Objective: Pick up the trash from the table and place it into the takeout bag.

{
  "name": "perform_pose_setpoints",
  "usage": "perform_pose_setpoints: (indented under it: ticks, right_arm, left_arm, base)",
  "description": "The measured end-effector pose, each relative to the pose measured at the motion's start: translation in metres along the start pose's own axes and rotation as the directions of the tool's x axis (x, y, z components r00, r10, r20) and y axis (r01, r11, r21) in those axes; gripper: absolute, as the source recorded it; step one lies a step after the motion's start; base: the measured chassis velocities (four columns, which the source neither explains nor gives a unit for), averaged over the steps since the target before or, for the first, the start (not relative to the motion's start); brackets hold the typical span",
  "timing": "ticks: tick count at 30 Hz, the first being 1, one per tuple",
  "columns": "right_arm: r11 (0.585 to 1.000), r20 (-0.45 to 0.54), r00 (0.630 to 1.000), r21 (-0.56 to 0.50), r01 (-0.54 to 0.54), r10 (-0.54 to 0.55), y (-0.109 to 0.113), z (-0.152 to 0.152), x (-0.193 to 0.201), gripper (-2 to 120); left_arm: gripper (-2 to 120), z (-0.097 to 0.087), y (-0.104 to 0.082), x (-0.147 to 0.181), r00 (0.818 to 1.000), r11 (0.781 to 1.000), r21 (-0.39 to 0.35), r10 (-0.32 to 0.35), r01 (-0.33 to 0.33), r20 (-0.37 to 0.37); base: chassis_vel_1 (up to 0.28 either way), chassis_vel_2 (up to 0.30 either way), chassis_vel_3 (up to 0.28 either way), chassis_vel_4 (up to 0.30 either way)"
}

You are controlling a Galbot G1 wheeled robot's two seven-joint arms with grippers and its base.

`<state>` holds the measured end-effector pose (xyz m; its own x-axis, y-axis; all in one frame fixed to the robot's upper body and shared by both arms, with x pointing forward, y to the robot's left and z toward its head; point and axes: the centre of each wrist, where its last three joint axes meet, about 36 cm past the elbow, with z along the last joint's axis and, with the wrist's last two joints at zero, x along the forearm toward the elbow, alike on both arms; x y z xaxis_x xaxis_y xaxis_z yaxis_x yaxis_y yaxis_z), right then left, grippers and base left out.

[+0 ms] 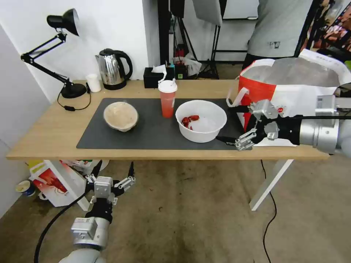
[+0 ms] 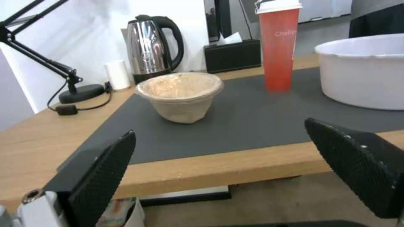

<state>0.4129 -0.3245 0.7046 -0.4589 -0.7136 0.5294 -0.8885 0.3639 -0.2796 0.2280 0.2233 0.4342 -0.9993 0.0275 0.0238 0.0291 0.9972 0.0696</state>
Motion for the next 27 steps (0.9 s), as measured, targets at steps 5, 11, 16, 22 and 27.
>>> perform_pose_setpoints:
  ticks: [5, 11, 16, 22, 27]
  right_arm:
    - [1.000, -0.032, 0.999, 0.012, 0.021, -0.020, -0.003, -0.006, -0.001, 100]
    - [0.999, -0.061, 0.997, 0.014, 0.042, -0.041, -0.006, -0.010, -0.004, 100]
    - [0.995, -0.136, 0.986, 0.019, 0.099, -0.095, -0.013, -0.020, -0.013, 100]
    - [0.978, -0.268, 0.944, 0.019, 0.207, -0.195, -0.024, -0.042, -0.037, 100]
    - [0.964, -0.332, 0.910, 0.013, 0.267, -0.248, -0.027, -0.053, -0.054, 100]
  left_arm:
    - [100, 0.000, 0.000, 0.000, 1.000, 1.000, 0.000, 0.000, 0.000, 0.000]
    - [100, 0.000, 0.000, 0.000, 1.000, 1.000, 0.000, 0.000, 0.000, 0.000]
    - [100, 0.000, 0.000, 0.000, 1.000, 1.000, 0.000, 0.000, 0.000, 0.000]
    - [100, 0.000, 0.000, 0.000, 1.000, 1.000, 0.000, 0.000, 0.000, 0.000]
    - [100, 0.000, 0.000, 0.000, 1.000, 1.000, 0.000, 0.000, 0.000, 0.000]
  base:
    - [0.000, 0.000, 0.000, 0.000]
    - [0.000, 0.000, 0.000, 0.000]
    - [0.000, 0.000, 0.000, 0.000]
    - [0.000, 0.000, 0.000, 0.000]
    - [0.000, 0.000, 0.000, 0.000]
